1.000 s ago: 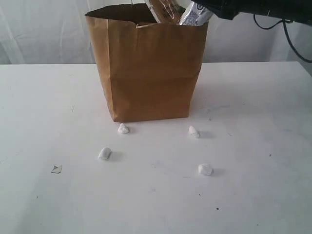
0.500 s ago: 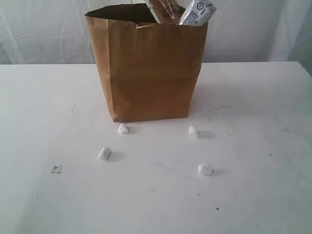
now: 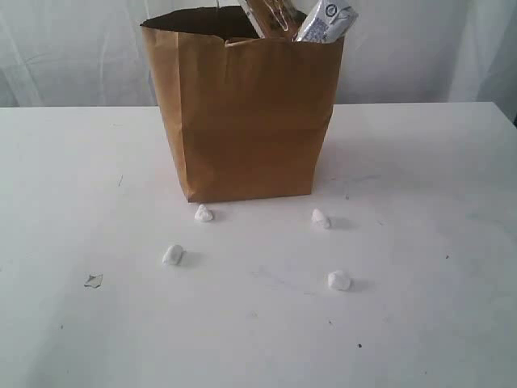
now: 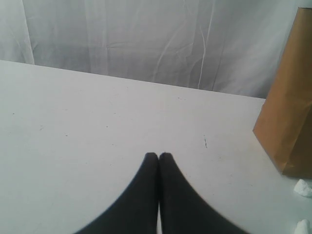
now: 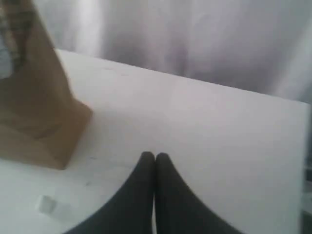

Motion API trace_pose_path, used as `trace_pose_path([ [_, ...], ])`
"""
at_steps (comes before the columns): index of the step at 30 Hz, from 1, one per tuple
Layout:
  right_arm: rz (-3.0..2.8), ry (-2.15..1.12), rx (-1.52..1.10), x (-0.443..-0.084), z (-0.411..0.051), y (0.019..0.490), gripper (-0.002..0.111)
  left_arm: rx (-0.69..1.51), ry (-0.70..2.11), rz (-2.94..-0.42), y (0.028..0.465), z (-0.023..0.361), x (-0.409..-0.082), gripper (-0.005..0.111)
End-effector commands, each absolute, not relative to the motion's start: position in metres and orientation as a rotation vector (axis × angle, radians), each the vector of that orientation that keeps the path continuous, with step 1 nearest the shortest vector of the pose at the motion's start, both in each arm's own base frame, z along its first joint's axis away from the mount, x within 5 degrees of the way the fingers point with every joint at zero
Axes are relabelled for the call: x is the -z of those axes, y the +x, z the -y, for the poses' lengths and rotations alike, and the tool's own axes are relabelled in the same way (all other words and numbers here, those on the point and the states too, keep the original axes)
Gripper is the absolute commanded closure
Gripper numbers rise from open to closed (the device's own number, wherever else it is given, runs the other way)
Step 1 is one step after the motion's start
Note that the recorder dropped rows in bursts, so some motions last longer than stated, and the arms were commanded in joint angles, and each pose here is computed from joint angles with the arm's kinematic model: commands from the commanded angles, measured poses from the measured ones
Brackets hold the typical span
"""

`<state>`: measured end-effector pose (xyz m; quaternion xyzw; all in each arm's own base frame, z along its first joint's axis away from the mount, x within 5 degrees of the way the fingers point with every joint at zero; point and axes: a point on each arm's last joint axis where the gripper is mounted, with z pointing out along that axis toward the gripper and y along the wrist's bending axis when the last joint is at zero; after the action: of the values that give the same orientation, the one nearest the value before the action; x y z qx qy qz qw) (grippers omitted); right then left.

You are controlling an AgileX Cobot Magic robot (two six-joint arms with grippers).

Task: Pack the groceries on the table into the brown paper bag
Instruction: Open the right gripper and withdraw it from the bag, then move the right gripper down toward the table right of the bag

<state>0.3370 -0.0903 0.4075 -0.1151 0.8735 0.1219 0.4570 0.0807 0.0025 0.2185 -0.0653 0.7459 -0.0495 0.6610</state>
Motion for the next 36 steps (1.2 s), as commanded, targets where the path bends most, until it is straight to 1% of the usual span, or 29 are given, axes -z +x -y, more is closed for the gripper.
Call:
trace_pose_path([
  [1, -2.042, -0.064, -0.028, -0.438, 0.087, 0.281, 0.108, 0.104, -0.126, -1.685, 0.081, -0.002, -0.220, 0.107],
  [4, -1.900, -0.004, 0.073, -0.448, 0.076, 0.243, 0.108, 0.104, -0.126, -1.685, 0.081, -0.002, -0.220, 0.107],
  [8, -1.799, 0.043, 0.113, -0.444, 0.059, 0.197, 0.108, 0.104, -0.126, -1.685, 0.081, -0.002, -0.220, 0.107],
  [14, -1.700, 0.079, 0.122, -0.410, 0.033, 0.142, 0.108, 0.104, -0.126, -1.685, 0.081, -0.002, -0.220, 0.107],
  [21, -1.494, 0.207, -0.030, -0.366, 0.011, 0.090, 0.108, 0.104, -0.126, -1.685, 0.081, -0.002, -0.220, 0.107],
  [25, -1.375, 0.321, -0.159, -0.342, 0.010, 0.076, 0.108, 0.104, -0.126, -1.685, 0.081, -0.002, -0.220, 0.107],
  [28, -1.275, 0.379, -0.188, -0.327, 0.013, 0.071, 0.108, 0.110, -0.121, -1.685, 0.081, -0.001, -0.220, 0.107],
  [31, -1.259, 0.387, -0.238, -0.303, 0.013, 0.078, 0.108, 0.112, -0.119, -1.685, 0.081, -0.001, -0.220, 0.107],
  [32, -1.326, 0.366, -0.247, -0.289, 0.010, 0.083, 0.108, 0.114, -0.117, -1.685, 0.081, -0.001, -0.220, 0.107],
  [34, -1.417, 0.322, -0.235, -0.274, 0.007, 0.090, 0.108, 0.114, -0.117, -1.685, 0.081, -0.001, -0.220, 0.107],
  [36, -1.451, 0.281, -0.239, -0.271, 0.004, 0.095, 0.108, 0.114, -0.117, -1.685, 0.081, -0.001, -0.220, 0.107],
])
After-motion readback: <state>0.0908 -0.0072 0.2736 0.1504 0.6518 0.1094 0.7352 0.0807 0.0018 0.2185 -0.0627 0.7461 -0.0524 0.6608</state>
